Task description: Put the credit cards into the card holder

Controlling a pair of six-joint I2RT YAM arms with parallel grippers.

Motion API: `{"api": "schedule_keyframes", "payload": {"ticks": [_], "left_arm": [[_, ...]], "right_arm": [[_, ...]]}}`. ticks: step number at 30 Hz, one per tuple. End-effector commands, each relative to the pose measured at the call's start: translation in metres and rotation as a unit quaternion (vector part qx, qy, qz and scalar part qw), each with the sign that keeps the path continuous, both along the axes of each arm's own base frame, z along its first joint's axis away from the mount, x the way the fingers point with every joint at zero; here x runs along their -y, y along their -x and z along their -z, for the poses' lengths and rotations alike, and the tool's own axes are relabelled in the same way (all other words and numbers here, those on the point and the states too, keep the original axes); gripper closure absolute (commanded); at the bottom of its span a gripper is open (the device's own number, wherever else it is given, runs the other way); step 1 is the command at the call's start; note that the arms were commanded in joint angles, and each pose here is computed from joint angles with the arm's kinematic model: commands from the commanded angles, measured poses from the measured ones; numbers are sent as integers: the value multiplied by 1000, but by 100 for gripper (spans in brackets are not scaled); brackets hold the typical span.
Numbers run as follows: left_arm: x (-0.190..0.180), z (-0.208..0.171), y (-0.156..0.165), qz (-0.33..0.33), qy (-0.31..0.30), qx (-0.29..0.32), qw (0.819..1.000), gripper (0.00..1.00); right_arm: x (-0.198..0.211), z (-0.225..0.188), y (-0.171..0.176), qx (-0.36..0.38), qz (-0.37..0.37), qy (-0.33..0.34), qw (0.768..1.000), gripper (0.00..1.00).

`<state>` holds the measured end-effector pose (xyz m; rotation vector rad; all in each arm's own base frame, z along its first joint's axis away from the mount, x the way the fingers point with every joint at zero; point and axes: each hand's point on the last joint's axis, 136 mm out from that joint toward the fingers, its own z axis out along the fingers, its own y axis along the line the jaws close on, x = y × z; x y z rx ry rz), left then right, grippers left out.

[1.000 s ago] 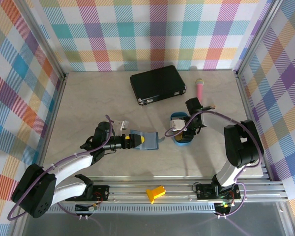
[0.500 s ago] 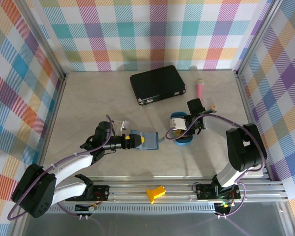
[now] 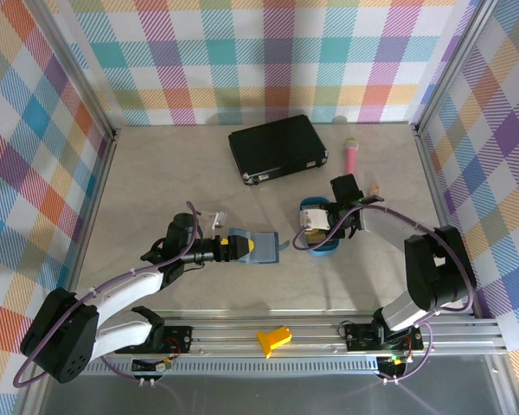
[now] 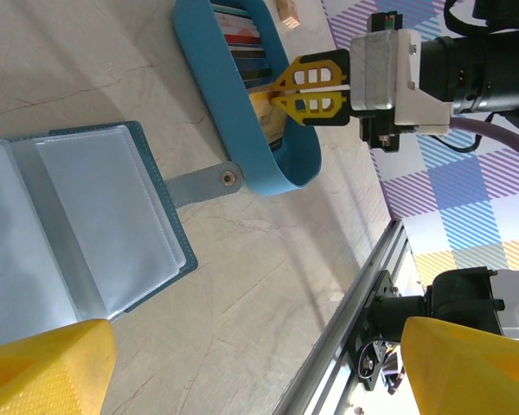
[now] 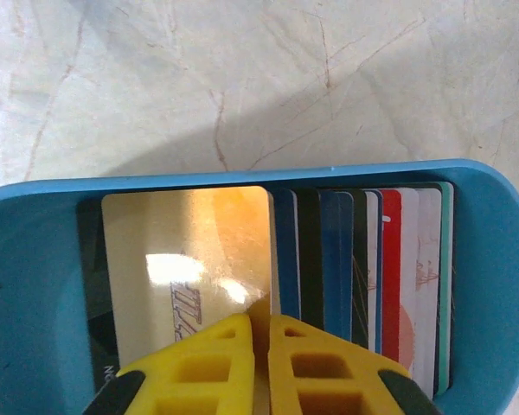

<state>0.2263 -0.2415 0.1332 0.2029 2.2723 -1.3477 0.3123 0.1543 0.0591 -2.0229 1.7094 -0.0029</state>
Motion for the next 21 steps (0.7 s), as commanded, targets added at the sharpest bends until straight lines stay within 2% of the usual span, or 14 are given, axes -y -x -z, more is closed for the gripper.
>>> {"api": "schedule_keyframes", "payload": {"ticks": [1,9,15,18,21], "left_arm": [[4,-15,-3,7,12,23,1000,15],[5,-24,-1,-6,51,20,999,16],[4,-32,4,0,46,25,999,17],[3,-47,5,-3,59,31,998,18],[2,-64,7,-12,86,38,995,18]], "right_arm": [[9,2,24,-33,-1,24,999,100],[5,-40,52,-54,30,-24,998,100],[-3,-90,52,-29,77,-93,992,100],[-9,-132,46,-36,138,-183,973,100],[-17,-176,38,-50,225,-287,930,100]]}}
